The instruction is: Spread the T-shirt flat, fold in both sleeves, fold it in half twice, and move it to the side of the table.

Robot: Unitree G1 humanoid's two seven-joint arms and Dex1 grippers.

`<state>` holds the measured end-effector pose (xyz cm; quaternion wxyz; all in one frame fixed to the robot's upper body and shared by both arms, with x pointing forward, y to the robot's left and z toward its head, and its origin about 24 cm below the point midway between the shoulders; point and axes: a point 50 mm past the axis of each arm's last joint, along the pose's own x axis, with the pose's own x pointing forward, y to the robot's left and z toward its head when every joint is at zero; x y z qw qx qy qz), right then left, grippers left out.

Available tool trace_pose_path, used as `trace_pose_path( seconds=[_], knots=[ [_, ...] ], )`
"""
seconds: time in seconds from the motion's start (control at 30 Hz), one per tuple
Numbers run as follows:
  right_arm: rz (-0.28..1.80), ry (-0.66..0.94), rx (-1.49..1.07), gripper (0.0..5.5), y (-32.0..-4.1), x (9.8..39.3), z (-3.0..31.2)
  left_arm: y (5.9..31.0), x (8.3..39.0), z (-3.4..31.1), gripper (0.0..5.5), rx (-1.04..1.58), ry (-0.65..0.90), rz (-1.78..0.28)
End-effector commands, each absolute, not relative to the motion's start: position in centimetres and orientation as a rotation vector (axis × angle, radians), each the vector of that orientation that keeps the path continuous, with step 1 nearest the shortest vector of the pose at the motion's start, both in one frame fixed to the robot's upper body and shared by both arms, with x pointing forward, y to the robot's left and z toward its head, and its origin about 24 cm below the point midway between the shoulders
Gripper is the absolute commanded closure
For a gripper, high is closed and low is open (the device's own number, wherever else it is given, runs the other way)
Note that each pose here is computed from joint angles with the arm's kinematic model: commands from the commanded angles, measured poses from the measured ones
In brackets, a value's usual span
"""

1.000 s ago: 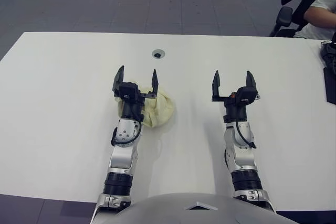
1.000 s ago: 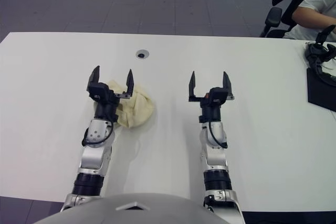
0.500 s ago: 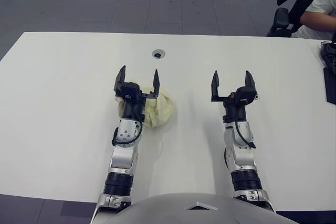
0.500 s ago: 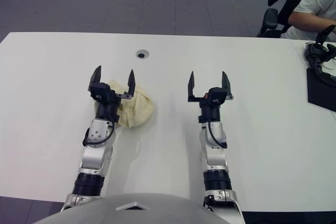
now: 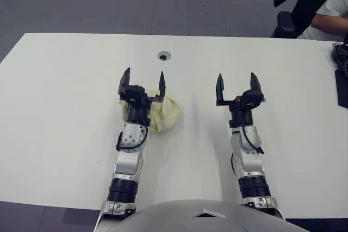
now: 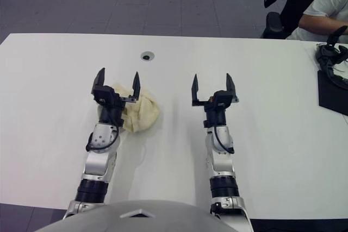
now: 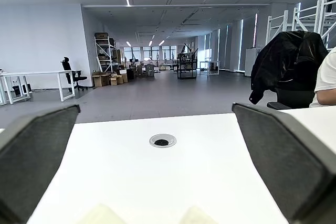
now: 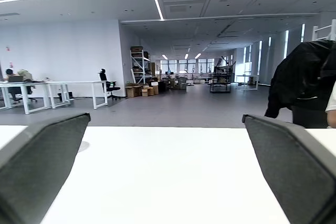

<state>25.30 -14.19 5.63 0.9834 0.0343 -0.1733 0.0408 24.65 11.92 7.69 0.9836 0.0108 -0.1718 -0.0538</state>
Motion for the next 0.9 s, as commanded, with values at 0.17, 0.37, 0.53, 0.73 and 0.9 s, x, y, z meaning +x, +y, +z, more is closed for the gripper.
trace_pose_path(
  seconds=[0.17, 0.37, 0.53, 0.73, 0.9],
  knots=[
    [0.474, -0.453, 0.044, 0.10, -9.6, 23.0, 6.6, 15.7, 25.3, 10.2, 0.11, 0.070, -0.478, 0.092],
    [0.771, -0.524, -0.233, 0.10, -6.4, 19.8, 4.8, 18.8, 25.6, 11.0, 0.11, 0.078, -0.504, 0.256],
    [1.041, -0.591, -0.472, 0.10, -4.7, 16.9, 2.9, 18.3, 25.6, 10.6, 0.11, 0.087, -0.489, 0.238],
    [1.081, -0.601, -0.676, 0.10, -4.3, 16.7, 1.2, 18.3, 25.4, 10.5, 0.11, 0.083, -0.483, 0.240],
    [0.991, -0.617, -0.797, 0.61, -4.5, 17.9, 0.8, 17.9, 25.4, 10.2, 0.10, 0.082, -0.469, 0.223]
  ],
)
